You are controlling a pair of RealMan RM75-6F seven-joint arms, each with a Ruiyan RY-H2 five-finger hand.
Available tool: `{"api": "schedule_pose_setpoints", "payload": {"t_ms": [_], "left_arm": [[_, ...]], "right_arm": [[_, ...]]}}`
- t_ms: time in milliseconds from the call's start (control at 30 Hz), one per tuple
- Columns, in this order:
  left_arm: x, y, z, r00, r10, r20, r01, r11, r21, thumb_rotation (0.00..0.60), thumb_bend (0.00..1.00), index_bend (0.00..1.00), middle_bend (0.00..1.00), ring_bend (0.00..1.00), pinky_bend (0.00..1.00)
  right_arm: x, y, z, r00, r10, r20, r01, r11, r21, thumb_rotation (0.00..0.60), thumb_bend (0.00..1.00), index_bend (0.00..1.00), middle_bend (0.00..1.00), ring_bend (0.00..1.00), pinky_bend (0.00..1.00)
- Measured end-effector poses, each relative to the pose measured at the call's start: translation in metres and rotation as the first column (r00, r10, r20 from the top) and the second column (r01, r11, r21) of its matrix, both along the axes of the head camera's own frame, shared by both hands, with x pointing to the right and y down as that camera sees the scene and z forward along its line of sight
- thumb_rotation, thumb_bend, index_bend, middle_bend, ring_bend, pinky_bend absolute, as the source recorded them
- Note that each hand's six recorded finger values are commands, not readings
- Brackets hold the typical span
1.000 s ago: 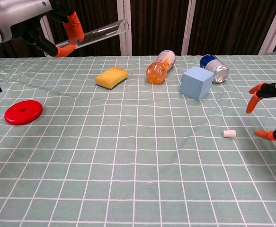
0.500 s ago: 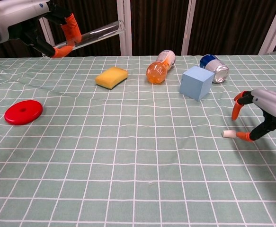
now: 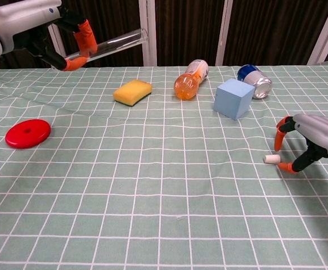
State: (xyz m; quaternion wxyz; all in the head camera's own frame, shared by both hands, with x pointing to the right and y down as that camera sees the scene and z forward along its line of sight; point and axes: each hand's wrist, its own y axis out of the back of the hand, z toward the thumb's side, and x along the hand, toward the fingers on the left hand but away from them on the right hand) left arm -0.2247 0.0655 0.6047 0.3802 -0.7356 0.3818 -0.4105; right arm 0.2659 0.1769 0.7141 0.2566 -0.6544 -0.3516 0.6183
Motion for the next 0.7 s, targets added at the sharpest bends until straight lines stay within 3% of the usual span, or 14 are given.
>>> {"api": "schedule_pose_setpoints", "payload": {"t_ms": [700], "left_arm": [[-0.002, 0.0004, 0.0059, 1.0, -0.008, 0.002, 0.008, 1.0, -0.008, 0.6, 0.67, 0.5, 0.5, 0.09, 0.0]], "right_arm": [[-0.0033, -0.001, 0.0067, 1.0, 0.021, 0.002, -0.021, 1.0, -0.012, 0.6, 0.36, 0.52, 0.17, 0.0, 0.0]]}}
